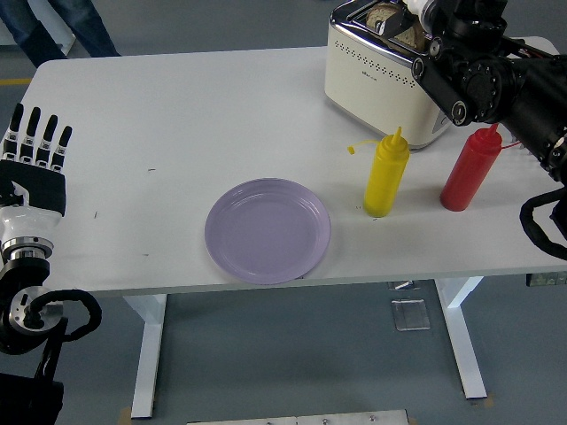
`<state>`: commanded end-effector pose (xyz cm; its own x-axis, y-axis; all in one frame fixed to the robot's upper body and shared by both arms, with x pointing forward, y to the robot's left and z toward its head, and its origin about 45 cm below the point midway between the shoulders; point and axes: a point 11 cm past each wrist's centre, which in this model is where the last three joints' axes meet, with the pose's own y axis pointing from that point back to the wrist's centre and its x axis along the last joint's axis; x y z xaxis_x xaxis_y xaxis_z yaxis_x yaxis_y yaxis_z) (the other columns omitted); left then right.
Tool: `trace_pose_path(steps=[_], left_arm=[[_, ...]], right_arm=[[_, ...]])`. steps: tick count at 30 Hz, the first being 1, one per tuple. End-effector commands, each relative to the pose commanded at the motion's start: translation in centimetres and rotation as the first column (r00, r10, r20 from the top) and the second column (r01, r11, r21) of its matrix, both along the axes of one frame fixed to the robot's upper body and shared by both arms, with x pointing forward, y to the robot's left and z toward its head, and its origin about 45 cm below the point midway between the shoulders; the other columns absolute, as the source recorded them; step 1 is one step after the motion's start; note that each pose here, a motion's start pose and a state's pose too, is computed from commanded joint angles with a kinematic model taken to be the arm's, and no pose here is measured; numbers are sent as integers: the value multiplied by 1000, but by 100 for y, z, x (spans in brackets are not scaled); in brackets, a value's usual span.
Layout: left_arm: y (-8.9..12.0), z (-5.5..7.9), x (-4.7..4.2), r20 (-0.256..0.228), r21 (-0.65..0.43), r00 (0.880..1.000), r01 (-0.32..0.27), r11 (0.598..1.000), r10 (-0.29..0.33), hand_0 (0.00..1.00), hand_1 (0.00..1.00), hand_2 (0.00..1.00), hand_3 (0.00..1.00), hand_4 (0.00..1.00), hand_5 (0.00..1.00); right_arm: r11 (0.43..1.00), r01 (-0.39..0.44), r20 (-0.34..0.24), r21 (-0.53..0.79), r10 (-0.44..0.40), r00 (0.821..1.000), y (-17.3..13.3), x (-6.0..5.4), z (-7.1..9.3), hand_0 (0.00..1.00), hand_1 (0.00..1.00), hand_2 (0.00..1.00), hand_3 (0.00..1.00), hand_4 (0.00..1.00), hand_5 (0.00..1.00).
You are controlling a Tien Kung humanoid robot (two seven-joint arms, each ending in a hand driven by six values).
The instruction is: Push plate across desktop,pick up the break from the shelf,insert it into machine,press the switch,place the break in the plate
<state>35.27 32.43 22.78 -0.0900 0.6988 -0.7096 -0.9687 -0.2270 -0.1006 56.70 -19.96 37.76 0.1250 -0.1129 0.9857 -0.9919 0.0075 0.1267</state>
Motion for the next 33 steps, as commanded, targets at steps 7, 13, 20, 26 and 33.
trace_pose_path(steps=[7, 13, 20, 26, 33], left_arm=[[10, 2, -1, 1, -1, 1000, -4, 1000, 4, 836, 835, 865, 822, 556, 998], [11, 5, 1, 2, -1, 1000, -4, 1000, 4, 836, 834, 864, 821, 556, 998], [9, 4, 3, 1, -2, 1000, -4, 1000, 4, 835, 834, 865, 821, 557, 998], [13, -2, -3, 0, -1, 1000, -4, 1000, 4, 834, 832, 864, 821, 558, 998], [27, -19, -19, -5, 1, 1000, -8, 1000, 8, 834, 831, 864, 820, 558, 998]], right_arm=[[1000, 5, -7, -13, -5, 1000, -27, -4, -50, 313, 411, 476, 556, 430, 137], [1000, 5, -24, -20, -5, 1000, -39, -8, -96, 304, 405, 472, 546, 423, 127], [1000, 2, -21, -22, -2, 1000, -32, -10, -102, 283, 389, 459, 524, 402, 130], [1000, -5, 1, -7, 5, 1000, -3, -11, -75, 275, 380, 445, 515, 367, 125], [1000, -8, 71, 12, 8, 997, -99, 7, 140, 275, 373, 443, 511, 354, 128]])
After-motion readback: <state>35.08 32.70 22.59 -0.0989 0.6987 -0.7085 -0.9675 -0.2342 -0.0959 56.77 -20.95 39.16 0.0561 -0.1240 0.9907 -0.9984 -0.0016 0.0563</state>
